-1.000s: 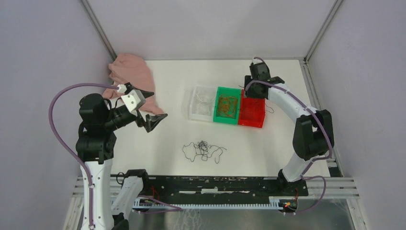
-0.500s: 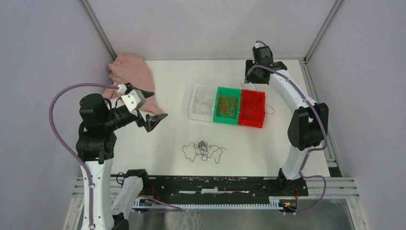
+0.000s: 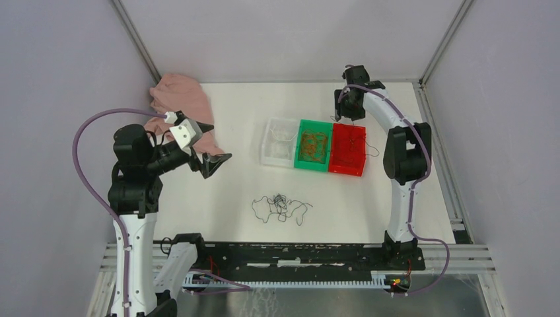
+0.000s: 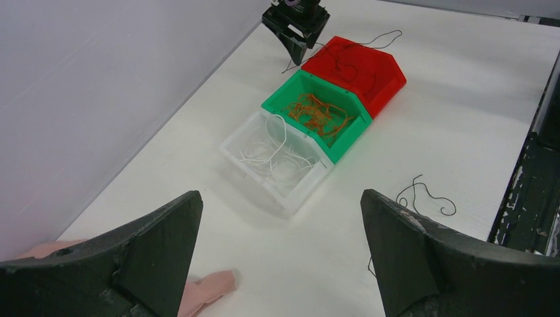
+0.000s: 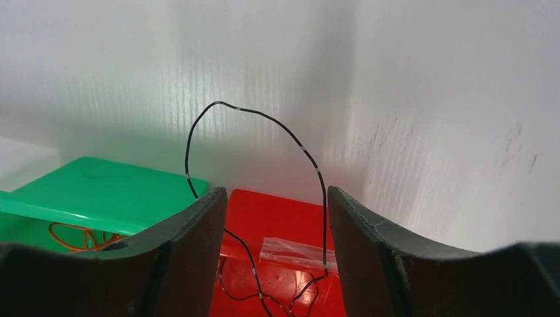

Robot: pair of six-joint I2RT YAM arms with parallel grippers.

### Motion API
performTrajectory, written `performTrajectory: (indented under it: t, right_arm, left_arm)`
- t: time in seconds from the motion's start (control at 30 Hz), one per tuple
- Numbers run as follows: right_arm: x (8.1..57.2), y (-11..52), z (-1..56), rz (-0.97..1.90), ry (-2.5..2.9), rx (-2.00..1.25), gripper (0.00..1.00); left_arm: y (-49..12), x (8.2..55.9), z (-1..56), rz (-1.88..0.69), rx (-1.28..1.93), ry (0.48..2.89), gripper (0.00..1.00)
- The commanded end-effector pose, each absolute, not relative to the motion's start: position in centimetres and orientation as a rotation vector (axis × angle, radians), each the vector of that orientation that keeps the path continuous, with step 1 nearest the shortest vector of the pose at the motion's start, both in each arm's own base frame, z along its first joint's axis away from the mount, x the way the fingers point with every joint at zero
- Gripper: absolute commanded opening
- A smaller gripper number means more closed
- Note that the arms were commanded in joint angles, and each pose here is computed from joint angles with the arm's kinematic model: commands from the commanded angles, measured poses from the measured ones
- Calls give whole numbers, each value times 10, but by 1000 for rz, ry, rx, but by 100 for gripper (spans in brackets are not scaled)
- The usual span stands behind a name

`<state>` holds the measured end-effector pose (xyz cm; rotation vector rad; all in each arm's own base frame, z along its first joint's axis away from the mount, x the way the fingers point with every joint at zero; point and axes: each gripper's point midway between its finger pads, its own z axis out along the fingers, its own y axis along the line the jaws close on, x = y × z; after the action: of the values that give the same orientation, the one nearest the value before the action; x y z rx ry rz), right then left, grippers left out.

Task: Untangle the cables
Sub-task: Pick up the cable at the center of the board, then place the cable in the bin.

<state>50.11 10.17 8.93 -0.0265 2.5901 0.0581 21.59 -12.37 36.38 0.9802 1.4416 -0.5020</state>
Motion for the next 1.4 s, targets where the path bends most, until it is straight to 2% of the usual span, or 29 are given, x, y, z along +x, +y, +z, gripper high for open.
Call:
performTrajectory:
  t: [0.0,0.13,0.37,0.6,0.73,1.03,1.37]
  right_arm:
    - [512,111,94,151,2558,-22,61]
    - [515,116,90,226,2560,32,44]
    - [525,104,132,351,2437,178,1]
    - [513,95,199,390,2274,214,0]
    - [490,90,206,384,2245,224,0]
    - [444,76,157,268,2350,211,0]
    - [427,84,98,48,2516,74,0]
  left_arm:
    - [-123,220,377,-456,1002,1384,96]
    - [-123,219,378,-456,1002,1380,95]
    - [-123,220,381,-445,1004,1375,95]
    - [-123,220,384,-435,1005,1364,95]
    - [-123,217,388,-434,1006,1355,95]
    - [-124,216,387,-439,1011,1350,95]
    - [-124,214,385,-440,1014,1349,95]
